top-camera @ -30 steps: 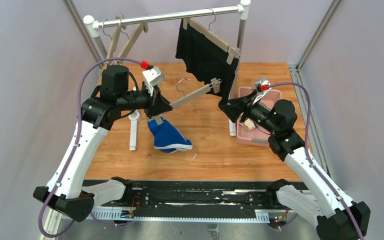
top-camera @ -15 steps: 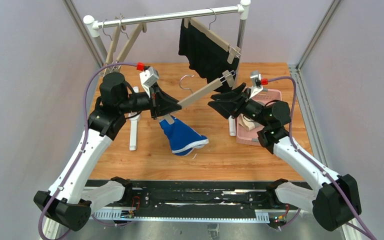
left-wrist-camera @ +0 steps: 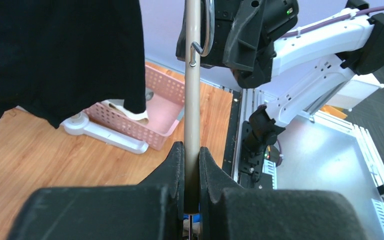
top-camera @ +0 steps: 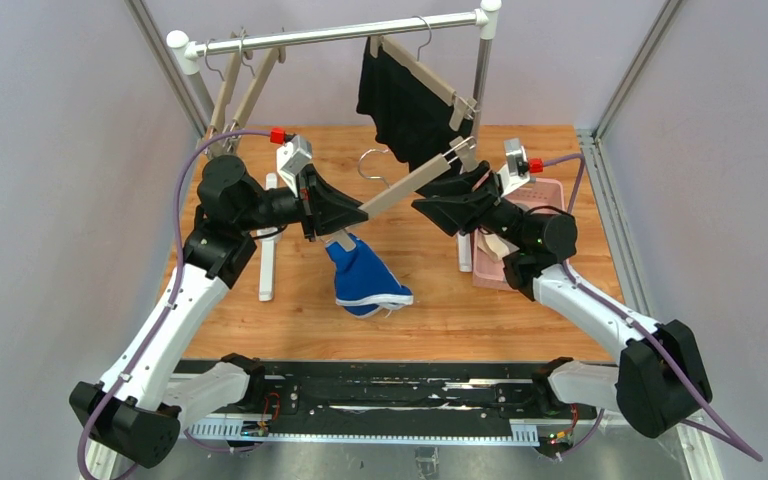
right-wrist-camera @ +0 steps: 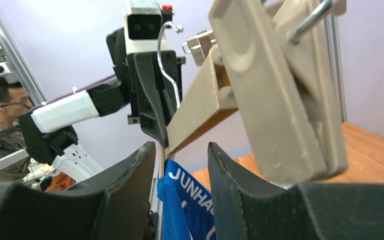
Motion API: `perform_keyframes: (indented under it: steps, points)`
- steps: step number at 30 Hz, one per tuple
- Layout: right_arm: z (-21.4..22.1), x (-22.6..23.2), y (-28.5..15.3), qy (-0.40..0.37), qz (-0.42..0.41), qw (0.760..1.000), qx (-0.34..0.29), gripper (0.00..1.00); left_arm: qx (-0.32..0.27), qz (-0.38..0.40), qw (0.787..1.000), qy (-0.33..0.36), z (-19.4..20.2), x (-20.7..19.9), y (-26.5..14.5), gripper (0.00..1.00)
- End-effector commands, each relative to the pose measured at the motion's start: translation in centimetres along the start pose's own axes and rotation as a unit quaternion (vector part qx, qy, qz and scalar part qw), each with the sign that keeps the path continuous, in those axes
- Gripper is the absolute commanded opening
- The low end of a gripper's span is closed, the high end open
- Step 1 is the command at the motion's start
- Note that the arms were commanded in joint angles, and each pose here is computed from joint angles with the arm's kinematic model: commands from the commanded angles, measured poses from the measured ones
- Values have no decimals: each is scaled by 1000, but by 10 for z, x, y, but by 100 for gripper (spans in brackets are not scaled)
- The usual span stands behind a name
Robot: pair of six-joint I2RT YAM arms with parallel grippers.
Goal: Remove the underwear clipped to the hanger
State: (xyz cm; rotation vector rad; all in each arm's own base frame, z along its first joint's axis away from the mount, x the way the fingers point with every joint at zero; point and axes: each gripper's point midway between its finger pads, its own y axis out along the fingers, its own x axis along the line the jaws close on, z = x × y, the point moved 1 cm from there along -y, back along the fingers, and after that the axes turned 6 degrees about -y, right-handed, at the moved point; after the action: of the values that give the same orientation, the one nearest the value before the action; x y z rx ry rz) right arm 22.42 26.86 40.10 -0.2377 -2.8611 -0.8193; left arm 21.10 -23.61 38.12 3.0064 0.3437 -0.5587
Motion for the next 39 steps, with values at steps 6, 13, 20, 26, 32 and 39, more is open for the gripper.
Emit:
perform_keyframes:
  steps: [6, 13, 20, 26, 32, 39]
  points:
    - [-36, 8, 26, -30, -43, 995, -83, 38, -29, 35, 998, 32, -18, -25, 4, 0]
    - [-32, 12, 36, -21, -56, 995, -81, 29, -30, 31, 999, 27, -15, -21, 8, 0]
    - [-36, 16, 35, -27, -58, 994, -86, 40, -29, 32, 999, 27, -15, -19, 11, 0]
    - [-37, 19, 40, -21, -66, 994, -85, 33, -30, 32, 999, 22, -13, -17, 13, 0]
    - [-35, 21, 44, -15, -73, 994, -81, 32, -30, 28, 999, 20, -12, -15, 14, 0]
    - [-30, 16, 45, -21, -57, 996, -69, 1, -31, 24, 999, 18, -11, -14, 15, 0]
